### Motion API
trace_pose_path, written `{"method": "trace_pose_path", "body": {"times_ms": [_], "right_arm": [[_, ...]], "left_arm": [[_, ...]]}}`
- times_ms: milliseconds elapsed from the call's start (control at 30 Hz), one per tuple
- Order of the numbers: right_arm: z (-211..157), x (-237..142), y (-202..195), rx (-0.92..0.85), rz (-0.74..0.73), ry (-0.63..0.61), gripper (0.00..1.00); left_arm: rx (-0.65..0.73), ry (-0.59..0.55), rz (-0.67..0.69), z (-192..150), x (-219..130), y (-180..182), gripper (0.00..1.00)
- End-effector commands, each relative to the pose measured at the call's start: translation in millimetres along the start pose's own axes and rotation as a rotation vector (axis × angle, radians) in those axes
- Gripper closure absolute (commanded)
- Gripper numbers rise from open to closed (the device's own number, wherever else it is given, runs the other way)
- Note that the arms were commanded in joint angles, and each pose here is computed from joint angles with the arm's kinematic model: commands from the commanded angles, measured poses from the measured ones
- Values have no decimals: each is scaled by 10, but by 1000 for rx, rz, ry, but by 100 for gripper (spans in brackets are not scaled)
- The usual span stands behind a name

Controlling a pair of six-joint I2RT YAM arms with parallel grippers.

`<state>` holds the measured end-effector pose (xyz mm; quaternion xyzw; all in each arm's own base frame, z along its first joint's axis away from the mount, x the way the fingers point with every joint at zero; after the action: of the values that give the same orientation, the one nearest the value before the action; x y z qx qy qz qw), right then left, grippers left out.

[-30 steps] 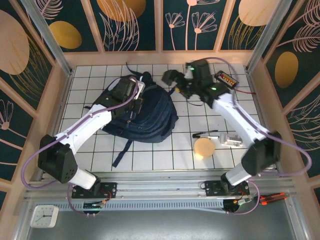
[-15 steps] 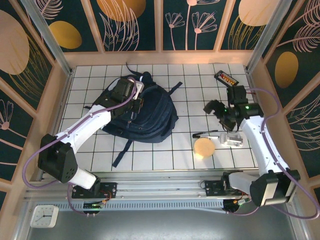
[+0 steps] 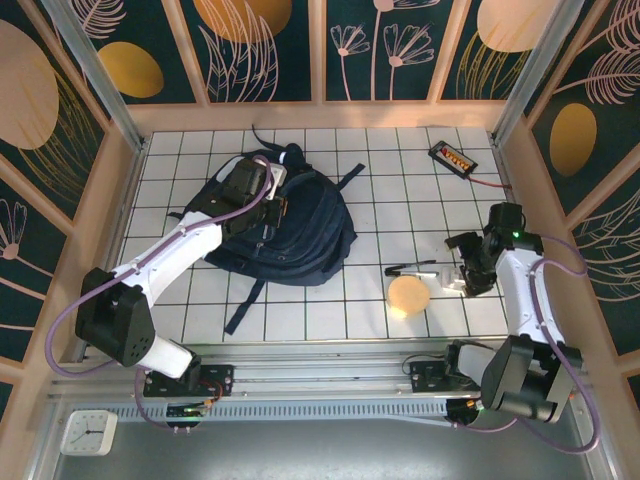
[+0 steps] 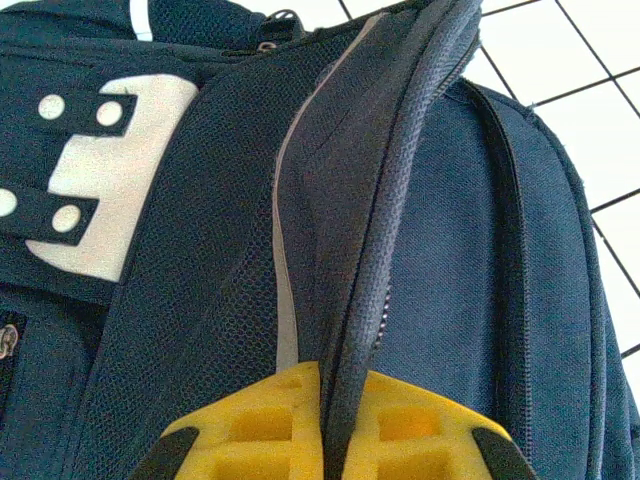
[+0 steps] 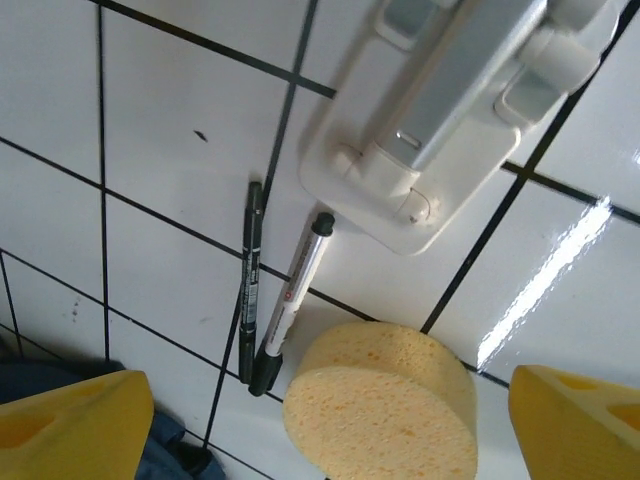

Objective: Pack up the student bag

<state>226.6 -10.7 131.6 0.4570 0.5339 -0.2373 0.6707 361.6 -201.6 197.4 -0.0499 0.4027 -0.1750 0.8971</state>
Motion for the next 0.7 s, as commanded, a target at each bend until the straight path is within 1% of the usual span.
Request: {"method": "trace_pose_path", "body": {"times_ms": [0,200,367,467,667], "right_arm": [[-2,56,103,44,32,32,18],[-15,191,371,12,30,49,33],[-110,458,576,-43,4,87,38],[-136,595,667,-67,-10,105,39],[-133,782,746,-99,-35,129,50]], "left_arm": [[-18,-79,10,147,-79,36,100],[-12,-74,10,77,-75,52,100],[-5,-75,13,74,-80,60,100],[-4,-77,10,77,-90,53,100],[-6,-78,14,62,-110,64,100]]}}
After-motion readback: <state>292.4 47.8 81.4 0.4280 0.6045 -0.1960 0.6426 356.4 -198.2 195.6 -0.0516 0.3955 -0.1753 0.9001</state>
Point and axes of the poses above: each hand's point on the last joint's axis, 136 mm out from that joint toward the fingers, its own x axis out along the fingers, its own y axis along the line the jaws close on, z = x × y, the point moved 2 cm from there along -x, back along the fingers, and after that the axes turned 8 degrees about -x, right-handed, at the moved point
